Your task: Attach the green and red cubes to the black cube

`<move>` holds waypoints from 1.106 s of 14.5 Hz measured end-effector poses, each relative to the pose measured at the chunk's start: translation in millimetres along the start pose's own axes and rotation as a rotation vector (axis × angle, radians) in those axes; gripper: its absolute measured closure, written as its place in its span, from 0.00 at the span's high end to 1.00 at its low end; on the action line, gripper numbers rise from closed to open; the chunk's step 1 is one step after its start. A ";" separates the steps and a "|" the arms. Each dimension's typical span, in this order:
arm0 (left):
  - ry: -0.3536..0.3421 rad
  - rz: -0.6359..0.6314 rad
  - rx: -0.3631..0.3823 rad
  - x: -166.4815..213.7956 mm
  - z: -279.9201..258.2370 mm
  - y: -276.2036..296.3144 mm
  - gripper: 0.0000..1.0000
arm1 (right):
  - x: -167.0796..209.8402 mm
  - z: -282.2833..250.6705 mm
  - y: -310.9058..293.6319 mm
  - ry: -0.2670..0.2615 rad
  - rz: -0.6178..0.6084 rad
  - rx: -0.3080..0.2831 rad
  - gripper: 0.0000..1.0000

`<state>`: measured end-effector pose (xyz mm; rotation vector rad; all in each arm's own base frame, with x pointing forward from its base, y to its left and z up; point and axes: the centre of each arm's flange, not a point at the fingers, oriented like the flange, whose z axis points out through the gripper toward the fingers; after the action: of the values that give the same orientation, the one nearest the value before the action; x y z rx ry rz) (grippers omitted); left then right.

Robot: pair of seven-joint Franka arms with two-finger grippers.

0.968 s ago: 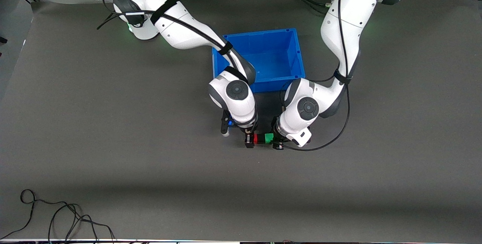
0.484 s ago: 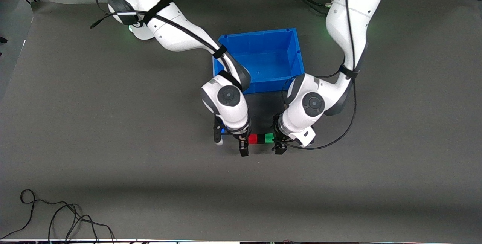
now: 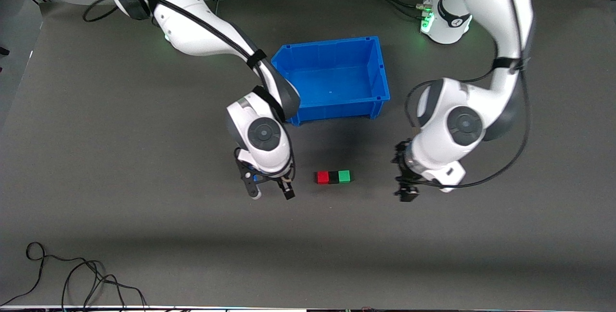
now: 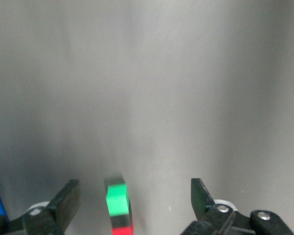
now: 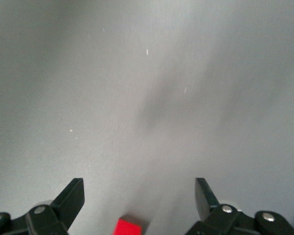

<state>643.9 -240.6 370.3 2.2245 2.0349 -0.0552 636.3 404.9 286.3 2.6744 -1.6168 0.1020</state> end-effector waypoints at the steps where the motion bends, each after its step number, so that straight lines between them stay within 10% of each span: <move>1: 0.007 0.055 0.005 21.7 -13.2 2.9 1.00 | 18.4 -11.7 4.2 0.000 -0.037 0.001 1.00; 8: 0.107 0.482 0.148 131.2 -78.3 -9.7 1.00 | 132.4 -132.8 62.9 -0.032 -0.246 -0.082 1.00; 16: 0.027 0.861 0.240 249.6 -125.5 -35.4 1.00 | 216.1 -220.0 142.7 -0.041 -0.554 -0.041 1.00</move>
<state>624.4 24.1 464.3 3.0484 0.9586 -0.1880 599.6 157.7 516.5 2.9860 -0.8179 0.0055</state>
